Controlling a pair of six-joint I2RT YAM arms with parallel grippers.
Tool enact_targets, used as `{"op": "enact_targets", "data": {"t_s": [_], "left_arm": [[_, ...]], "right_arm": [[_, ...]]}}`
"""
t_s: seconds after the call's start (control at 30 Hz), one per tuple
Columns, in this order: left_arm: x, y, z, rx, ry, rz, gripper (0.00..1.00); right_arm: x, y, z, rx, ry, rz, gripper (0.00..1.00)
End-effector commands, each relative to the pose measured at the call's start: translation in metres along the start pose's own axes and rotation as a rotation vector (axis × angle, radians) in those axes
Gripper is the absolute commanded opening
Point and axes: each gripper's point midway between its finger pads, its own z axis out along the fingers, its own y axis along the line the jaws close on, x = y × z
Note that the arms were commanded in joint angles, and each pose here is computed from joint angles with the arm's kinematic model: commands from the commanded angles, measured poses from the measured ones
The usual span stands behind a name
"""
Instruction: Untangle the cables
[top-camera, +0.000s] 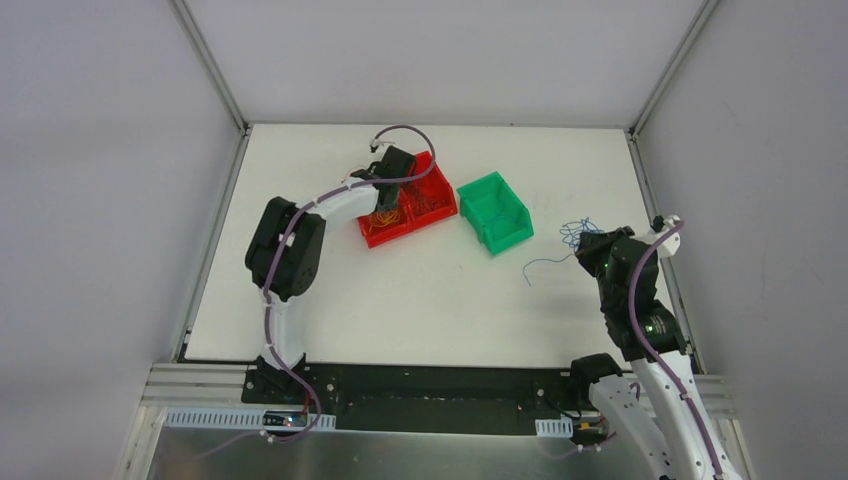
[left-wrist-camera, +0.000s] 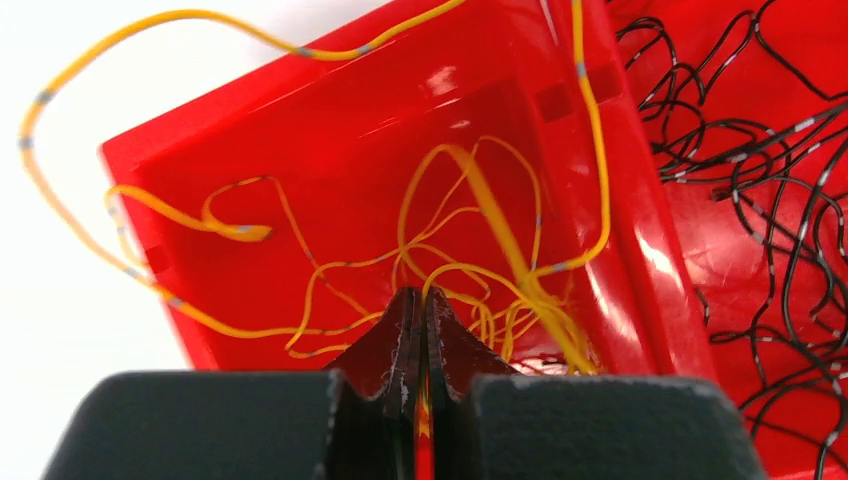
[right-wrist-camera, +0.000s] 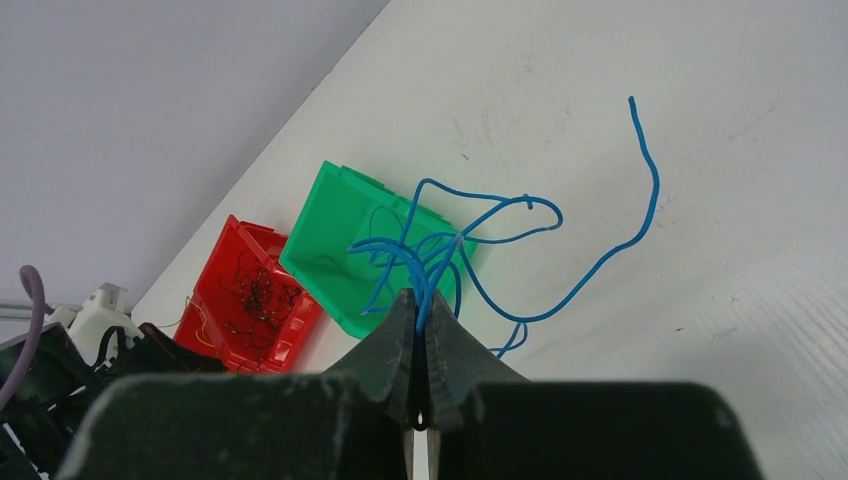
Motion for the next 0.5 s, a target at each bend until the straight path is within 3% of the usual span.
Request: {"op": "enact_targets", "data": {"t_s": [0.0, 0.1, 0.2, 0.33, 0.47], "left_arm": [[0.009, -0.004, 0.011, 0.042, 0.134, -0.051, 0.00], [0.024, -0.009, 0.031, 0.091, 0.217, -0.107, 0.00], [0.030, -0.011, 0.037, 0.132, 0.270, -0.165, 0.08], [0.015, -0.004, 0.015, 0.147, 0.229, -0.198, 0.34], [-0.020, 0.010, -0.029, 0.184, 0.127, -0.254, 0.43]], "right_arm": [[-0.006, 0.008, 0.001, -0.029, -0.018, 0.007, 0.00], [-0.005, 0.008, 0.002, -0.026, -0.016, 0.006, 0.00], [-0.005, 0.008, 0.001, -0.029, -0.018, 0.006, 0.00], [-0.004, 0.008, 0.003, -0.030, -0.010, 0.003, 0.00], [-0.002, 0.009, 0.003, -0.029, -0.002, 0.000, 0.00]]}}
